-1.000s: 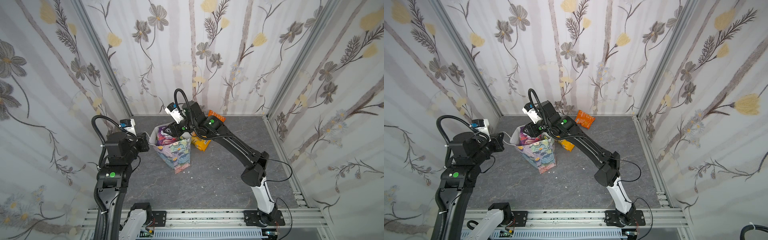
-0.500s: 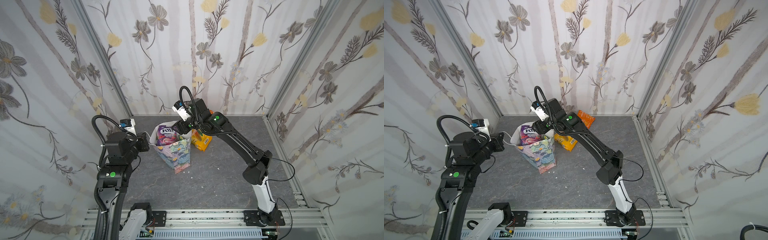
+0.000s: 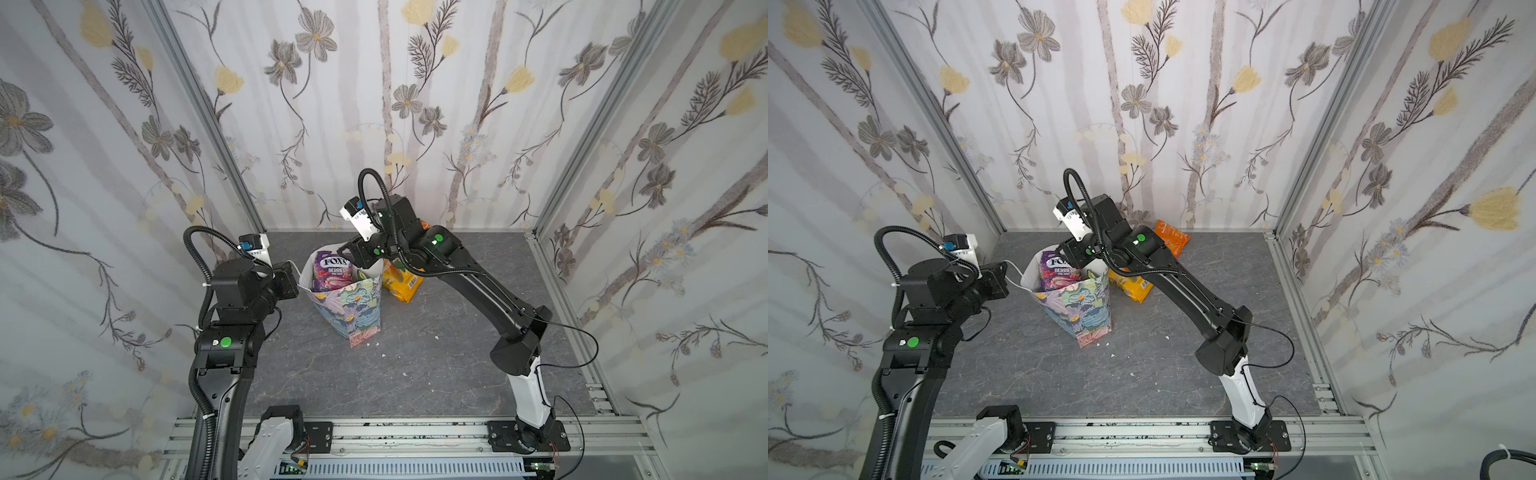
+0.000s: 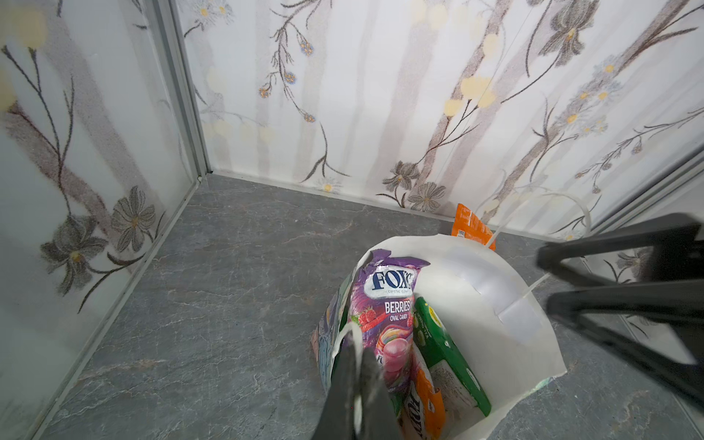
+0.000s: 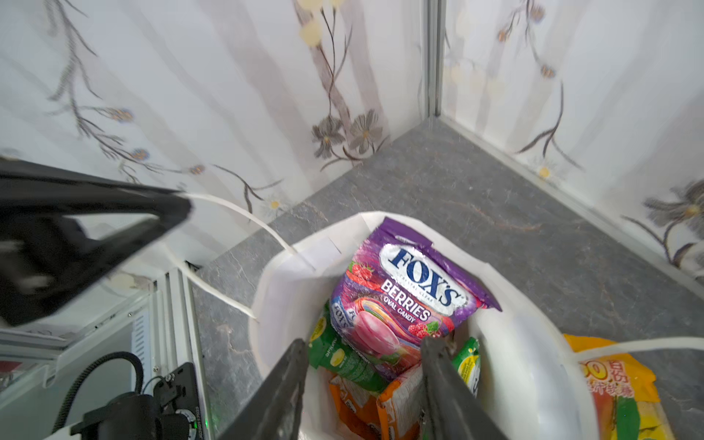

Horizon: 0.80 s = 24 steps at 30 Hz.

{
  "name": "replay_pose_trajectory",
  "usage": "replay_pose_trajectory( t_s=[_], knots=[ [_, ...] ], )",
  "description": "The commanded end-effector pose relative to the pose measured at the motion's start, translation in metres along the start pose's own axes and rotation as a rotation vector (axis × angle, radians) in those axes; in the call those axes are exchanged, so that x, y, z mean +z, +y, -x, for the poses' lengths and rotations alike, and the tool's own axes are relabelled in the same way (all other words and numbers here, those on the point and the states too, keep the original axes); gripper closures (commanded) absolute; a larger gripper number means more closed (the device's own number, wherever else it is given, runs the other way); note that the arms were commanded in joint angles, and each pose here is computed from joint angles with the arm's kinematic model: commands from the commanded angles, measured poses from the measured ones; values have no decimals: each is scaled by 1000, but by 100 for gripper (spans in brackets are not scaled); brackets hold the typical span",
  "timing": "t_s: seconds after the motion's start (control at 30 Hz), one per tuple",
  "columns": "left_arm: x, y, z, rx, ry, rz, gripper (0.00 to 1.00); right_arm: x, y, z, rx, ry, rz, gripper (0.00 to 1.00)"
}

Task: Place the snacks into the paper bag
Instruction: Place the snack in the paper bag, then pick up the snack from the top-center of the table.

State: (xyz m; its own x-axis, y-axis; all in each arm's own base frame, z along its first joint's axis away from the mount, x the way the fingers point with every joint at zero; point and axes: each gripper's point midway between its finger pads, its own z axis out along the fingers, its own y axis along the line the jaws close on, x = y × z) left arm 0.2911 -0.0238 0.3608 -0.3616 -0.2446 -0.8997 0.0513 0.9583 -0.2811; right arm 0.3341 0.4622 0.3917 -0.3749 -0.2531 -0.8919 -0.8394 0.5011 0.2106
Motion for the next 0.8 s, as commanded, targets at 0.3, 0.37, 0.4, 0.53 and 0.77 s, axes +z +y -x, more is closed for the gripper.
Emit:
replay_pose_trajectory(
  t_s=[0.3, 0.37, 0.4, 0.53, 0.77],
  knots=[
    [-7, -11, 14, -2, -42, -47, 100, -101, -68, -1, 206, -228, -245, 44],
    [-8, -10, 14, 3, -41, -44, 100, -128, -85, -14, 283, -313, -277, 41],
    [-8, -11, 15, 5, -39, -44, 100, -139, -98, -26, 322, -333, -312, 39],
    [-6, -12, 15, 4, -30, -50, 100, -162, -139, -81, 432, -307, -431, 36],
    [0, -12, 14, -3, -12, -58, 100, -164, -173, -151, 548, -228, -504, 33]
  ],
)
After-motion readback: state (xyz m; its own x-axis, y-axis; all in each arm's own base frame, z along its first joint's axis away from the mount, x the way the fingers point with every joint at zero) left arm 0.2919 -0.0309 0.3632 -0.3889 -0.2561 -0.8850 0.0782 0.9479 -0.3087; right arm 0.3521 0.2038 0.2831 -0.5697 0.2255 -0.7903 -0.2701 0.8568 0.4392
